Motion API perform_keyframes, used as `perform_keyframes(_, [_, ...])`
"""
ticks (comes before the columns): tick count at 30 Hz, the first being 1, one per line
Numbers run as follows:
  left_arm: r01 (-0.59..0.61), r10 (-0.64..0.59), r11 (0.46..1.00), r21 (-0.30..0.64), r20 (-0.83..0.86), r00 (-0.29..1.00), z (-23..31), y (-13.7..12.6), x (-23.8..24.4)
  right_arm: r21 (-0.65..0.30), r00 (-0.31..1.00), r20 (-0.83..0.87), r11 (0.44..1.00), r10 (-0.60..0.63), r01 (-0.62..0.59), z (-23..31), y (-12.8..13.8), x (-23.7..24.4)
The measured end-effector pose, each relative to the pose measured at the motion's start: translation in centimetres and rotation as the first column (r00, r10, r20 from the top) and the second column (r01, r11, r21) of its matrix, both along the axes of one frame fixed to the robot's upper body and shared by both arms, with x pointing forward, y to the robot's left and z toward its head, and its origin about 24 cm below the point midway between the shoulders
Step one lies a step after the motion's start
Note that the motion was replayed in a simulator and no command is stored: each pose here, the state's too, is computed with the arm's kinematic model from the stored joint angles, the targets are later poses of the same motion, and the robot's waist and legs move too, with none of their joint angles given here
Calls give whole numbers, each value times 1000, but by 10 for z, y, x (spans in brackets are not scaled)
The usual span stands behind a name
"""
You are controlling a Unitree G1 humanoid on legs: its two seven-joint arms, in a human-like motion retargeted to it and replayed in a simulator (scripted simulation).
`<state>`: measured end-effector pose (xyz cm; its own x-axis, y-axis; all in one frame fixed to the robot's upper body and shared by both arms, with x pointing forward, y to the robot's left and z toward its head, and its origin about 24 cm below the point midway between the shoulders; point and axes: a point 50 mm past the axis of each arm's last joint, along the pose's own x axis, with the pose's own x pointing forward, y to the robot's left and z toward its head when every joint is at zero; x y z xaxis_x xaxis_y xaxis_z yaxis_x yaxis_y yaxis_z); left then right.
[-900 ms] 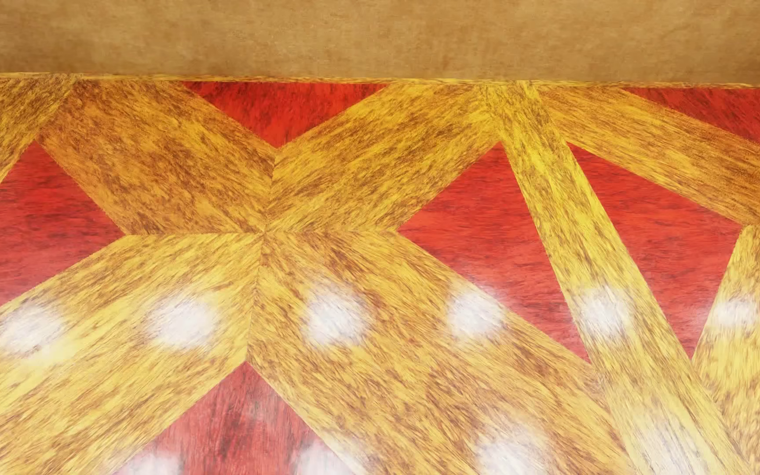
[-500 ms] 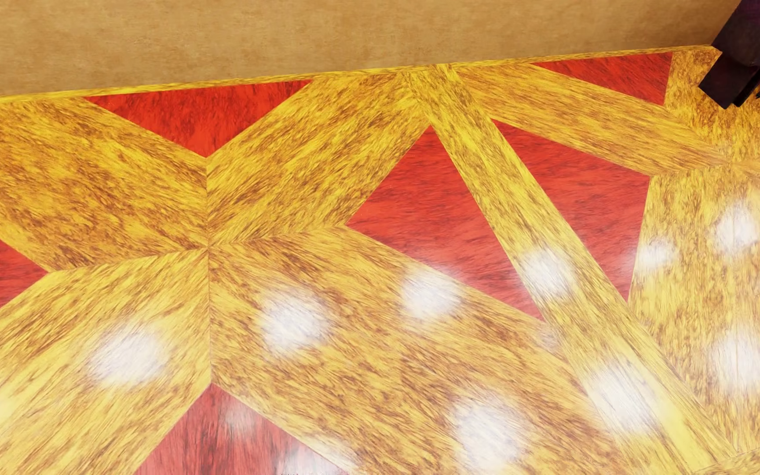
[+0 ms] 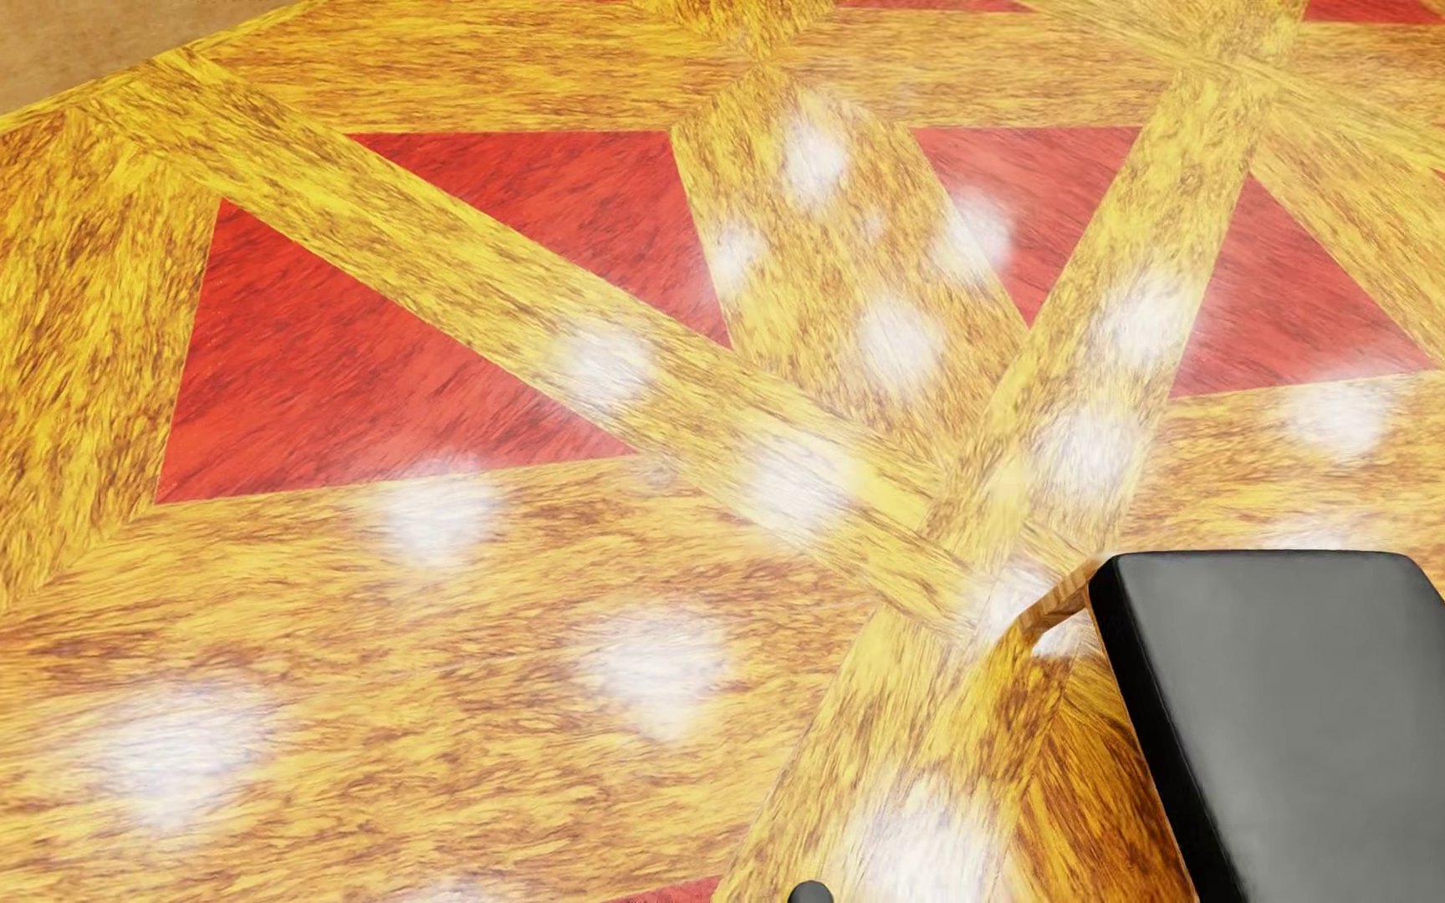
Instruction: Sit down on the chair
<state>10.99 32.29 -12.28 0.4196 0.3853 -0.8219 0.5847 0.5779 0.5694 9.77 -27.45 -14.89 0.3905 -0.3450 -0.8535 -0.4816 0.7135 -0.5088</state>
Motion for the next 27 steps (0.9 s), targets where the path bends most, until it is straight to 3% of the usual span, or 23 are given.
perform_keyframes(1, [-105,105,994,22,30,994,-2,3,-13,-6,995,-83,998,-60,60,-4,-1,-19])
perform_keyframes(5, [-155,154,988,5,88,984,-2,0,-12,-9,992,-123,1000,13,-15,-6,0,-29])
perform_keyframes(10, [-176,179,984,-40,104,978,-6,-12,-4,-52,993,-114,999,-2,-4,-1,-12,-24])
perform_keyframes(15, [-134,140,987,-87,69,988,-10,-22,-1,-74,993,-77,993,91,-96,6,-15,2])
perform_keyframes(20, [-189,192,980,-62,51,980,-7,-8,-9,-50,981,-17,979,195,-195,9,-1,27])
perform_keyframes(27, [-209,209,976,-54,6,978,-7,-2,-27,-27,983,-106,988,148,-152,3,-9,-3])
